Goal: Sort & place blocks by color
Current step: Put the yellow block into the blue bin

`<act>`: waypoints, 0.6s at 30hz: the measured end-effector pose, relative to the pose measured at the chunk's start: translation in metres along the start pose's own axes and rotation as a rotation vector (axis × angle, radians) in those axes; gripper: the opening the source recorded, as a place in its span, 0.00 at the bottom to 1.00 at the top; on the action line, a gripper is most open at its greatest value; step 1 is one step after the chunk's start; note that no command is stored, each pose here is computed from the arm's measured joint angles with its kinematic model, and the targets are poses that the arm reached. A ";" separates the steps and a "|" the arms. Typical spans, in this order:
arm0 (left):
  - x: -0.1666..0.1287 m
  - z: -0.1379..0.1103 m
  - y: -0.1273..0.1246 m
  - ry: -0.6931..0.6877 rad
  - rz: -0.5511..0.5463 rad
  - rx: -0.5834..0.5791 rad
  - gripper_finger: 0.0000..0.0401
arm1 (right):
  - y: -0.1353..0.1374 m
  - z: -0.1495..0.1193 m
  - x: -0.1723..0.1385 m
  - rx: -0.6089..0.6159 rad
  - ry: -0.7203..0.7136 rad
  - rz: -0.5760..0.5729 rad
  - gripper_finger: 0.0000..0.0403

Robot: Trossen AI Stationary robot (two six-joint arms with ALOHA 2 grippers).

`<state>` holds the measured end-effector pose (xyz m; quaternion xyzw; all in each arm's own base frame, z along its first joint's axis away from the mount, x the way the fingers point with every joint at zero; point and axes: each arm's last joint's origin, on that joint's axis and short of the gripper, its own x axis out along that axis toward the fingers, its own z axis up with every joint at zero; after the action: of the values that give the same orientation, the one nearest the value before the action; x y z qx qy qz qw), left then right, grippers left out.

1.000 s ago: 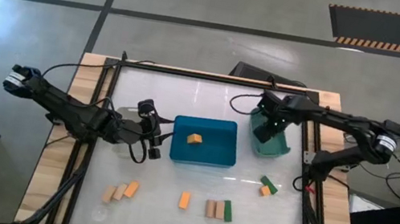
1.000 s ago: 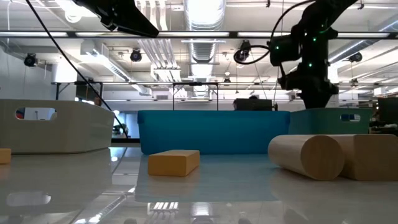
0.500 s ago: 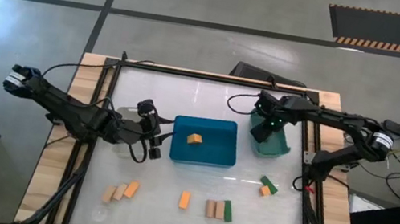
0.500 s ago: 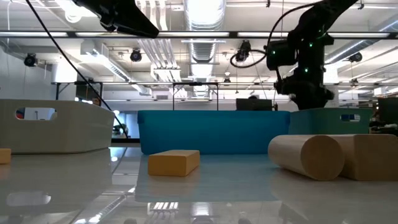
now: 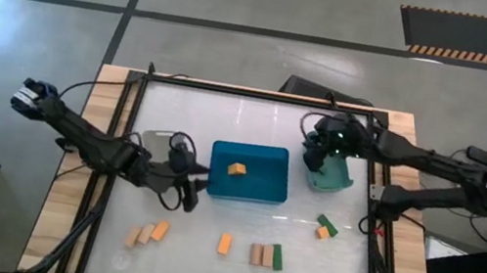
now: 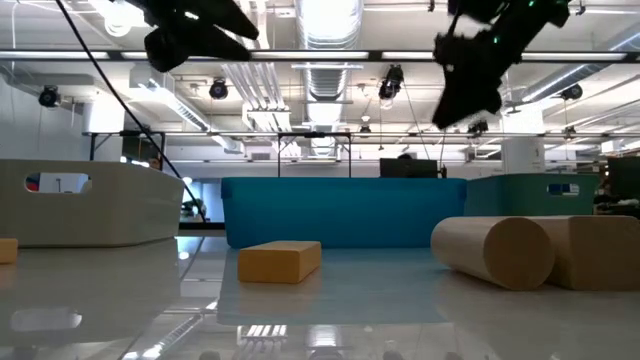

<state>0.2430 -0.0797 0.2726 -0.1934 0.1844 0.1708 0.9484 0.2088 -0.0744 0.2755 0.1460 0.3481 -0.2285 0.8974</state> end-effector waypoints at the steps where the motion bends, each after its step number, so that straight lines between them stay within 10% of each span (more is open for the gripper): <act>1: 0.002 -0.003 -0.002 0.044 -0.008 -0.039 0.36 | 0.004 0.001 -0.003 -0.015 -0.047 0.025 0.33; 11: 0.019 -0.055 -0.019 0.846 0.291 -0.451 0.36 | 0.036 0.006 -0.019 -0.170 -0.261 0.177 0.28; 18: 0.034 -0.094 -0.040 1.104 0.373 -0.462 0.36 | 0.043 0.004 -0.017 -0.208 -0.254 0.197 0.26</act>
<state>0.2621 -0.1460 0.1899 -0.4176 0.6362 0.2437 0.6013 0.2220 -0.0341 0.2948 0.0557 0.2379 -0.1190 0.9624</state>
